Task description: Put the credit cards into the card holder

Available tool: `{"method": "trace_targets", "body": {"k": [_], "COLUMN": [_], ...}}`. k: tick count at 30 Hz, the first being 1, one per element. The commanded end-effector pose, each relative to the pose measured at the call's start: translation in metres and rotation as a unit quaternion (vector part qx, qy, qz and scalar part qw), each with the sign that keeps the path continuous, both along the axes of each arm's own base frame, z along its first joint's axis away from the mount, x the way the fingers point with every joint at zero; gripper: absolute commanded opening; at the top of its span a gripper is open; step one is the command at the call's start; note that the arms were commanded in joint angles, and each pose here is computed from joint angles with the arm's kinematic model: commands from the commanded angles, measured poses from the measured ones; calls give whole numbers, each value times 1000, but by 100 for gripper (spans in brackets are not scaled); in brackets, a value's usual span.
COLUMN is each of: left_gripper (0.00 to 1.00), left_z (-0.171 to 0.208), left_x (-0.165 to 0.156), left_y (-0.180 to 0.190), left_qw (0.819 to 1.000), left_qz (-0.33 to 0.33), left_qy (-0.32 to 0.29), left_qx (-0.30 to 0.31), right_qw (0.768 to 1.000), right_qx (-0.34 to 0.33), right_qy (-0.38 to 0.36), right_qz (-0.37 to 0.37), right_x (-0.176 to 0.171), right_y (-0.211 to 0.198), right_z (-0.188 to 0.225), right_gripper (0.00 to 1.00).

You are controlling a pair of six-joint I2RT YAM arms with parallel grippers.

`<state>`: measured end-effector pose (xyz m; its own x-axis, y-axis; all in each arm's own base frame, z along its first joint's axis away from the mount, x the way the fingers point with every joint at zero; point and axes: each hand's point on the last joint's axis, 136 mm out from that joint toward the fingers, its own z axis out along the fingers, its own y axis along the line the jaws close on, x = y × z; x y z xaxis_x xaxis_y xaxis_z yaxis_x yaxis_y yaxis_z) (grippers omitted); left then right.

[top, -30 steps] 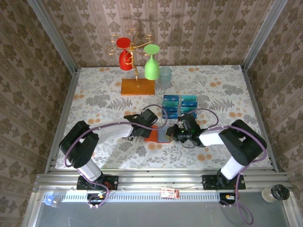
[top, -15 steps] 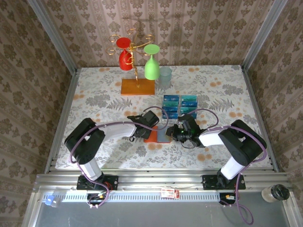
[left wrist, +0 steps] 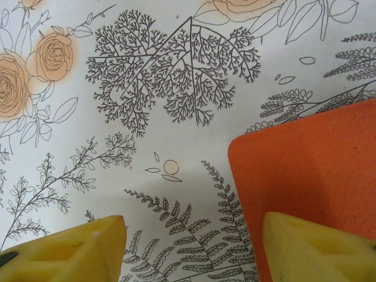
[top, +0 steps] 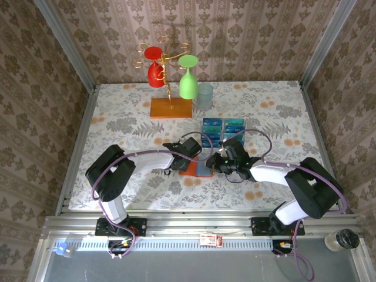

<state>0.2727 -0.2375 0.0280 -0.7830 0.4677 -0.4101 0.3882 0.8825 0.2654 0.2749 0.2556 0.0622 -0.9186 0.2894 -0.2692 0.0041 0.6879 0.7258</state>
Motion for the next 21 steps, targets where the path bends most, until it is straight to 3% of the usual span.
{"method": "trace_targets", "body": {"k": [1,12,21], "left_gripper": [64,64,65], "left_z": [-3,9,19], "left_x": [-3,-5,-5], "left_y": [5,5,9], "left_qw": [1000,1000,999], "left_qz": [5,13,34], "left_qy": [6,-10,-1], "left_qx": [19,13,-11], "right_qw": [999,998,998], "right_qx": [-6,18,3], "right_qy": [-12,18,55], "right_qz": [33,50,42], "right_x": [0,15,13], "right_y": [13,50,52], "right_z": [13,-7,-43], "right_gripper": [8,4,0]}}
